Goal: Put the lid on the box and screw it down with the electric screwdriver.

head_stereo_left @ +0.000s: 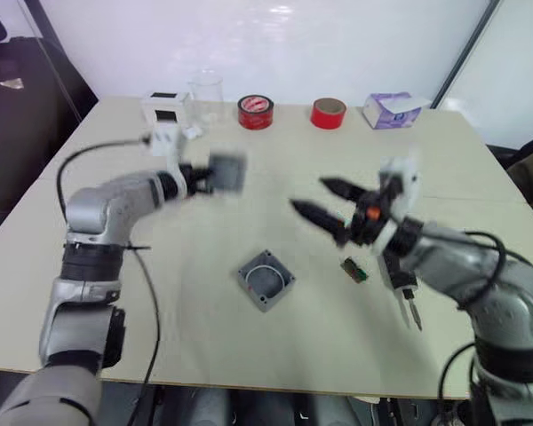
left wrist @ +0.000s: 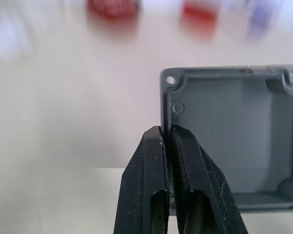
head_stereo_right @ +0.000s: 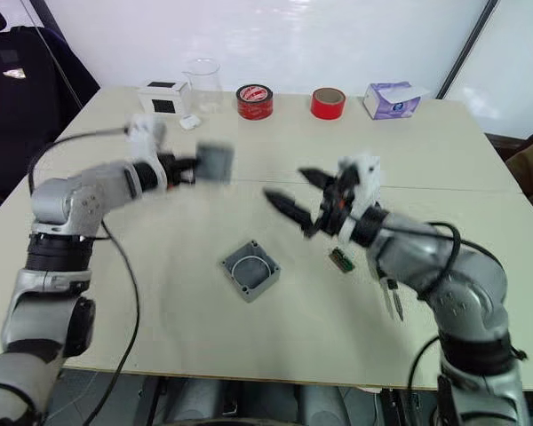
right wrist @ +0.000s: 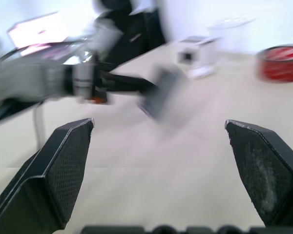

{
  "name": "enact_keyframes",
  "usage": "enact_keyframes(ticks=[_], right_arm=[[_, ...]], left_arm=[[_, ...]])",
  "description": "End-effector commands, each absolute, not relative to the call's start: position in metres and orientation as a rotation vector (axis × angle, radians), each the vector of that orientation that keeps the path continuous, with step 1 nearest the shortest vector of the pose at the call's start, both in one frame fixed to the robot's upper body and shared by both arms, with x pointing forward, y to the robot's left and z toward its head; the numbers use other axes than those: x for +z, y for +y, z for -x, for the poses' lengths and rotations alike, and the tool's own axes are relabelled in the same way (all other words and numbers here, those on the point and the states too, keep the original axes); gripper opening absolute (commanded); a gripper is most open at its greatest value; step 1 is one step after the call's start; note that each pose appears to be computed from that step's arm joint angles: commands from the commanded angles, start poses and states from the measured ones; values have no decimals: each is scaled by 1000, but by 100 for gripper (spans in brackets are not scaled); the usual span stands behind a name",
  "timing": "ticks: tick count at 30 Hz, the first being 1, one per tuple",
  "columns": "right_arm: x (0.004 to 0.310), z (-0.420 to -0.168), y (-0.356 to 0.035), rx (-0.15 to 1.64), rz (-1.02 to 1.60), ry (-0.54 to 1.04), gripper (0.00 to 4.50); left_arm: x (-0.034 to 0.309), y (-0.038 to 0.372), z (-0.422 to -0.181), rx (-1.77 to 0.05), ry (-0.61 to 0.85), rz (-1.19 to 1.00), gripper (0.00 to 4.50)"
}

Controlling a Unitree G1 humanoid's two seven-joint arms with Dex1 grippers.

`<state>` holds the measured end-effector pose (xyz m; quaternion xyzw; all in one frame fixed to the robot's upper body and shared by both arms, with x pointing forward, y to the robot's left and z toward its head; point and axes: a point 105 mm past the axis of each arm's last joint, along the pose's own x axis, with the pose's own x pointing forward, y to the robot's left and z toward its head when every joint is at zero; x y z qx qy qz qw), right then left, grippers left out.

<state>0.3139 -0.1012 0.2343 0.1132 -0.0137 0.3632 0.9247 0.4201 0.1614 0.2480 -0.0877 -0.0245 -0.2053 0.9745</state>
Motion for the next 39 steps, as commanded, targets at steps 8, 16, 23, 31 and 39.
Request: enact_keyframes(ticks=[8,16,23,31,39], right_arm=[[281,-347,-82,736,-277,-107,450],[290,-343,-76,776,-292,-110,450],[292,-338,-83,777,-302,-124,307],[292,-334,-79,794,-289,-121,19],[288,-331,-76,808,-280,-108,19]], left_arm=[[296,94,-389,-582,-514,65,4],[291,72,-374,-712,-514,34,4],[287,67,-369,-745,-487,64,0],[288,68,-371,-751,-472,74,0],[289,68,-371,-761,-465,80,0]])
